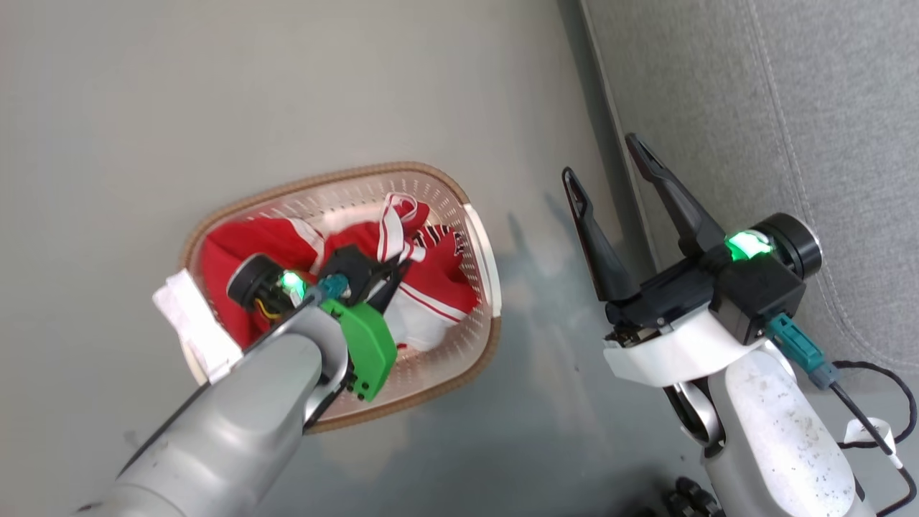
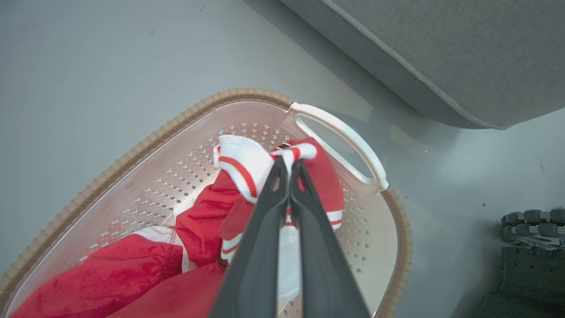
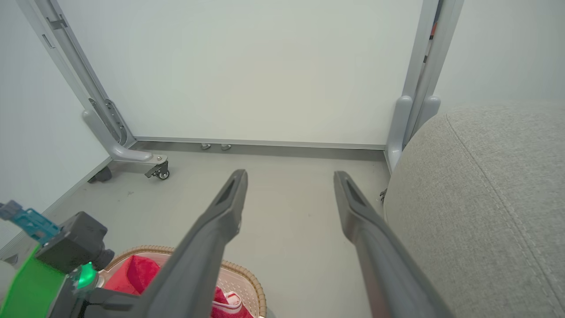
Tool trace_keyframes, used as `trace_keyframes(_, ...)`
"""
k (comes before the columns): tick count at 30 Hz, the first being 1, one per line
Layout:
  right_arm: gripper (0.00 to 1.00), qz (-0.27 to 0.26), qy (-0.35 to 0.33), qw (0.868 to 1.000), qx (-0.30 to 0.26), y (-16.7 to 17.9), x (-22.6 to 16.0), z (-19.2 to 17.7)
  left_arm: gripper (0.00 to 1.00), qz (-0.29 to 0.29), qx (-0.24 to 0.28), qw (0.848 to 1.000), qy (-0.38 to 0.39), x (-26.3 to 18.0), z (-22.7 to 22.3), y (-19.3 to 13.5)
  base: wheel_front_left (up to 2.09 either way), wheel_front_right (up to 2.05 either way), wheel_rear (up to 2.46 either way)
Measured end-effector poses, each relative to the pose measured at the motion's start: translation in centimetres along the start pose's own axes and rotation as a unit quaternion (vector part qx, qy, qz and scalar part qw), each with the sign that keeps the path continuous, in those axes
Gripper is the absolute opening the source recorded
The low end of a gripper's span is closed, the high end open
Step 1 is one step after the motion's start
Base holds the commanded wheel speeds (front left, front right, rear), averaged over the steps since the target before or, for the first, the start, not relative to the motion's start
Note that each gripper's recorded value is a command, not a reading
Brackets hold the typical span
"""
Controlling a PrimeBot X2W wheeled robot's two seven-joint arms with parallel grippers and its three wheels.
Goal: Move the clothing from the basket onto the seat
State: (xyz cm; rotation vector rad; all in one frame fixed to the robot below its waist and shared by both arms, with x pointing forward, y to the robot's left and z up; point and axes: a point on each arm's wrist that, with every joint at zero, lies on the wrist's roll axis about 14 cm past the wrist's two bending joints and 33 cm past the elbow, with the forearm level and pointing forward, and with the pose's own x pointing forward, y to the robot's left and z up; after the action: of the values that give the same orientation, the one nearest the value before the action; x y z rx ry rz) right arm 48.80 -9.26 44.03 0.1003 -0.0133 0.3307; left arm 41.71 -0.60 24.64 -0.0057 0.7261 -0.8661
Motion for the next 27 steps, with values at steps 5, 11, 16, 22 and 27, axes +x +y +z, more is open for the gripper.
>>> trace_keyframes(5, 1.00, 0.010, -0.015, 1.000, 0.000, 1.2, -0.4, 1.9, 0.00, 0.019, -0.001, 0.999, -0.049, -2.8, 2.8, -0.4, 0.00, 0.00, 0.00)
trace_keyframes(11, 1.00, 0.023, -0.030, 0.999, 0.001, 2.7, -1.2, 3.8, 0.00, 0.044, -0.003, 0.993, -0.113, -6.2, 6.2, -1.2, 0.00, 0.00, 0.00)
trace_keyframes(16, 1.00, 0.034, -0.040, 0.999, 0.002, 4.0, -2.2, 5.2, 0.00, 0.068, 0.003, 0.982, -0.179, -9.4, 9.5, -1.7, 0.00, 0.00, 0.00)
trace_keyframes(22, 1.00, 0.043, -0.052, 0.998, 0.003, 5.3, -3.4, 6.7, 0.00, 0.097, 0.016, 0.961, -0.258, -13.6, 13.5, -2.2, 0.00, 0.00, 0.00)
trace_keyframes(27, 1.00, 0.050, -0.069, 0.996, 0.005, 6.3, -4.6, 8.4, 0.00, 0.120, 0.041, 0.936, -0.328, -17.6, 17.3, -2.8, 0.00, 0.00, 0.00)
